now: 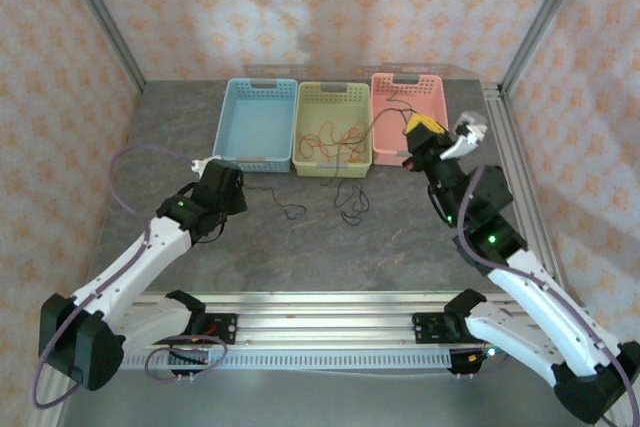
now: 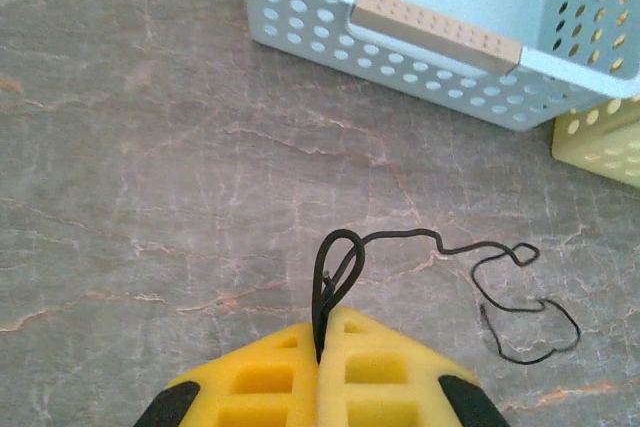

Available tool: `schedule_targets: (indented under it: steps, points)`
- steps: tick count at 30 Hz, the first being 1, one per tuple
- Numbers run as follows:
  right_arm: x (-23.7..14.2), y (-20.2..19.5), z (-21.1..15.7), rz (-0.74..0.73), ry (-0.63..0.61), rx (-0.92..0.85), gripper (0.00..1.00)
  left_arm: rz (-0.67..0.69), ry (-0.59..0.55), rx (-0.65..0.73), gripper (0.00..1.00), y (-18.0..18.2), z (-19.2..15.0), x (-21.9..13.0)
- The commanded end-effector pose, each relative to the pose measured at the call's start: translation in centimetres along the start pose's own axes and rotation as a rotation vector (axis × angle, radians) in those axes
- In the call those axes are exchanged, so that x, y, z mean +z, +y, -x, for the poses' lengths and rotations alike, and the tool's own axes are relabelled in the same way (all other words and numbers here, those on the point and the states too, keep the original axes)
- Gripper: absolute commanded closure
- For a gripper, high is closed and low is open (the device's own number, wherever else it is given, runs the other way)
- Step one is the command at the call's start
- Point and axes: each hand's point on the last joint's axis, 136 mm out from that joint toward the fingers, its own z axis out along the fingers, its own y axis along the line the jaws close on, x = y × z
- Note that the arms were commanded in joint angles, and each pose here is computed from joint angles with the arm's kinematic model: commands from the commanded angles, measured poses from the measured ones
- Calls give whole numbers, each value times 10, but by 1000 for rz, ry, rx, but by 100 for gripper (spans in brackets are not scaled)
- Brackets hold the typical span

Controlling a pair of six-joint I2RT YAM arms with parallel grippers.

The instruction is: Untangle the cables

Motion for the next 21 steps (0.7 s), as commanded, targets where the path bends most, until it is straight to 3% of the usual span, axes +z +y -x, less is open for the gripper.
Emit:
schedule_targets:
  steps: [1, 12, 21]
  points:
    - [24, 24, -12, 97, 96, 39, 100, 64, -60, -29, 100, 17, 6, -4]
    - [138, 58, -10, 160, 63, 125, 100, 43, -89, -69, 100, 25, 5, -10]
    - [221, 37, -51, 28, 48, 125, 100, 35, -84, -80, 100, 27, 4, -9]
